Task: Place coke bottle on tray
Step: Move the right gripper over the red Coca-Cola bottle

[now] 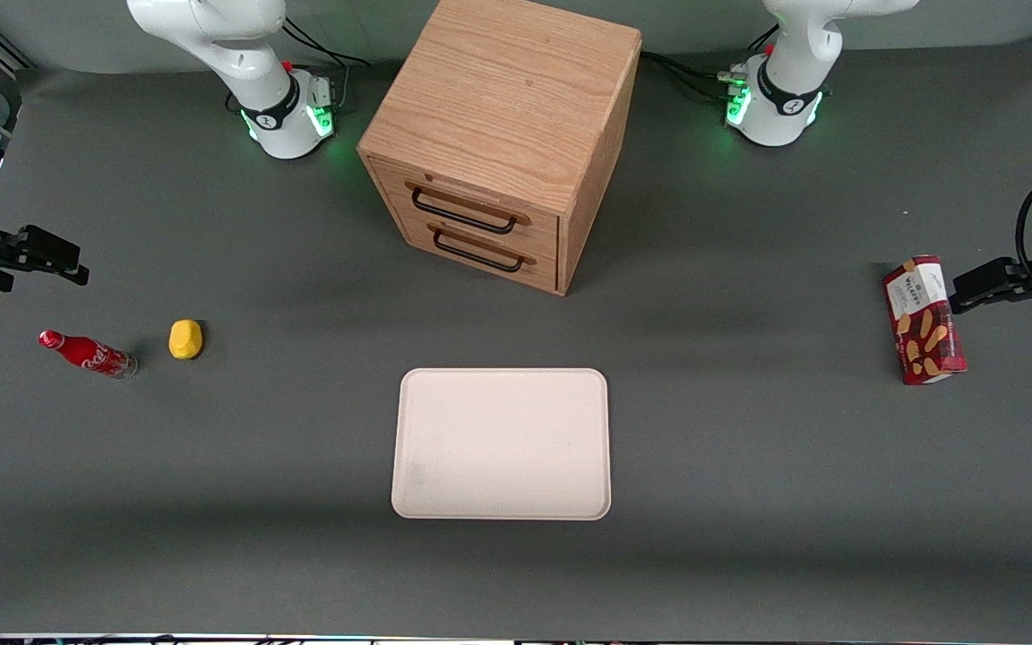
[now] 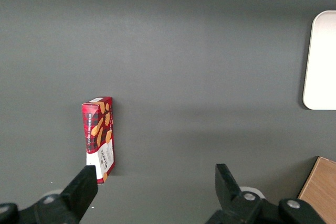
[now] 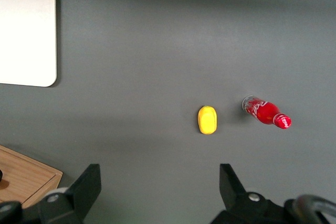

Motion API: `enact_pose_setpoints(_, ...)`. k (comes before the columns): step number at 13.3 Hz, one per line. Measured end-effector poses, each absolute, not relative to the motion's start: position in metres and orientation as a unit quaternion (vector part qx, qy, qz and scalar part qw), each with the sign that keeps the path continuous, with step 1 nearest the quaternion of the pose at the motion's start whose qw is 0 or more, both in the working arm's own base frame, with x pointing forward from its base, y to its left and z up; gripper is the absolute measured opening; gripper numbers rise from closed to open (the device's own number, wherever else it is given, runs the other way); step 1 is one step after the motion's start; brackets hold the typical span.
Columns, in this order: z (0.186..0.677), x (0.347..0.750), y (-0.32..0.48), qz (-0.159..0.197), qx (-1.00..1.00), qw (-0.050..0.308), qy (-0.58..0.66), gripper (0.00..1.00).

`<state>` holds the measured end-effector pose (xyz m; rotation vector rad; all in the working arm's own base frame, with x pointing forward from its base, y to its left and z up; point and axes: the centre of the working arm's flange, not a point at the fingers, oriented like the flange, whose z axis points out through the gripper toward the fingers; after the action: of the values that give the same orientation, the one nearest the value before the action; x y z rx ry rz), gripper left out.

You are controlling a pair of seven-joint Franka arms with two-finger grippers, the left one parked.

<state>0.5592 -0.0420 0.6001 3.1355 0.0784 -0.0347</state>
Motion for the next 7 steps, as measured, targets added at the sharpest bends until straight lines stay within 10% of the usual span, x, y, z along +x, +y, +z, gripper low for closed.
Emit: enact_pose_setpoints(7, 0.598, 0.550, -0.097, -0.022, 1.000, 0.000, 0.012, 1.00)
